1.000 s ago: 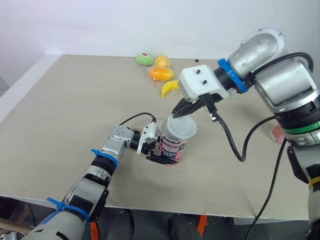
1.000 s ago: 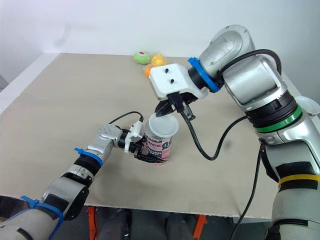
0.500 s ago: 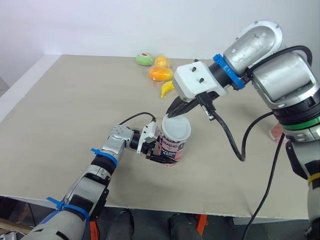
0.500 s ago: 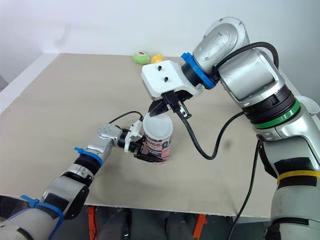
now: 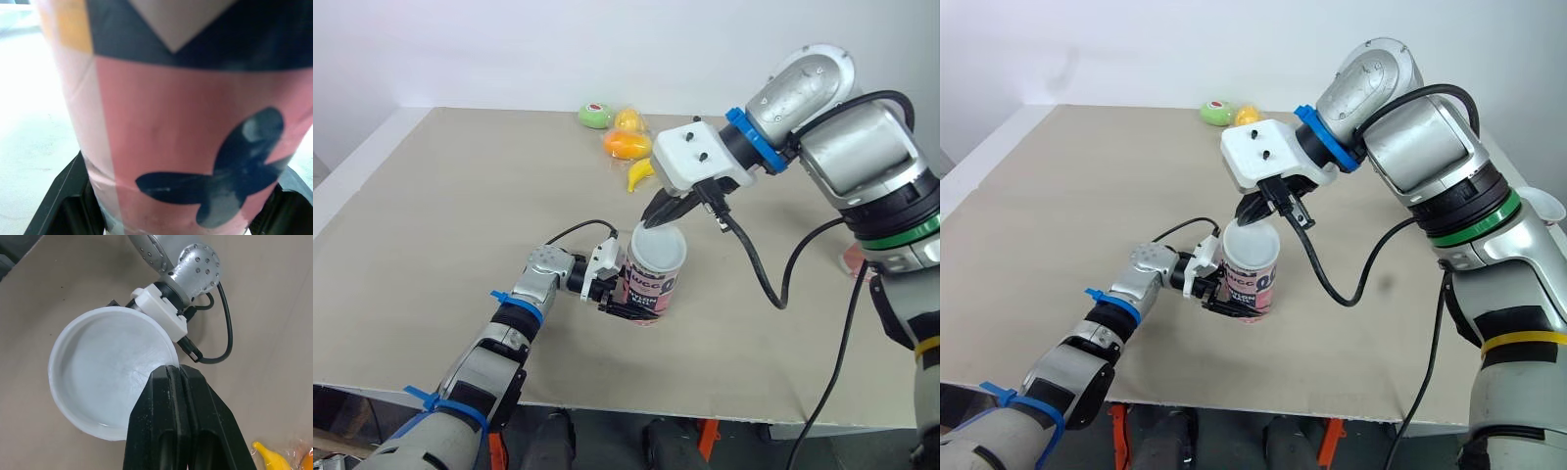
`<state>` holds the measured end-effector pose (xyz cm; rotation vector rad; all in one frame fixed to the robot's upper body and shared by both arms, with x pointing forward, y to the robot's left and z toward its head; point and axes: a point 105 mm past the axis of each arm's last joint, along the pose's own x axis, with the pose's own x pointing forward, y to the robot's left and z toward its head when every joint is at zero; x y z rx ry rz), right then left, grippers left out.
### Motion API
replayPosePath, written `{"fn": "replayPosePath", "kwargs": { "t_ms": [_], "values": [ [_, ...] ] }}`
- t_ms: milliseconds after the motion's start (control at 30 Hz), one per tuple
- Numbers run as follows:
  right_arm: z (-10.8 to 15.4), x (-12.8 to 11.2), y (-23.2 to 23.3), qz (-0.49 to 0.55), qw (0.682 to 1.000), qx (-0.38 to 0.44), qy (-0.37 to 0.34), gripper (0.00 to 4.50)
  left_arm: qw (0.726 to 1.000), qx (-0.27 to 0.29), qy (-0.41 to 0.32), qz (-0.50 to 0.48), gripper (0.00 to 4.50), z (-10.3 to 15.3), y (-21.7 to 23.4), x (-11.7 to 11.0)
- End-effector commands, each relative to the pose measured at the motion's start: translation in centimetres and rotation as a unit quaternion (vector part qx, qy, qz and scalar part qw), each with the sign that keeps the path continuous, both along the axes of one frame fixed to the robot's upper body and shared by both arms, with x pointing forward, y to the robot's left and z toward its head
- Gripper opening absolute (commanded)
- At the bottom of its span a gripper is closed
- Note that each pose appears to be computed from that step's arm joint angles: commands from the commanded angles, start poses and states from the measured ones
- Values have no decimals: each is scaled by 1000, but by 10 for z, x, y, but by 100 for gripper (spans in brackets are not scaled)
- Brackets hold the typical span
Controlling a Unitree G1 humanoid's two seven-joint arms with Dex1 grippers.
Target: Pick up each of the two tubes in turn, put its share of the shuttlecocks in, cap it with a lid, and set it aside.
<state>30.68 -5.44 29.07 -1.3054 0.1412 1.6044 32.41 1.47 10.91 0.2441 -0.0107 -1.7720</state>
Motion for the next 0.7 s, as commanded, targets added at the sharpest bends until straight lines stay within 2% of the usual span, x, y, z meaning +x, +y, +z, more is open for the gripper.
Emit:
{"fn": "replayPosePath", "kwargs": {
  "t_ms": [33, 433, 700],
  "values": [
    [11, -6, 1, 21, 1000, -11, -14, 18, 999, 22, 10, 30, 320, -11, 11, 4],
    [-3, -12, 0, 33, 999, -27, 9, 18, 999, 23, 12, 44, 320, -13, 18, 6],
    [-23, -9, -3, 36, 998, -59, 7, 18, 999, 19, 15, 45, 320, -13, 17, 5]
  ]
}}
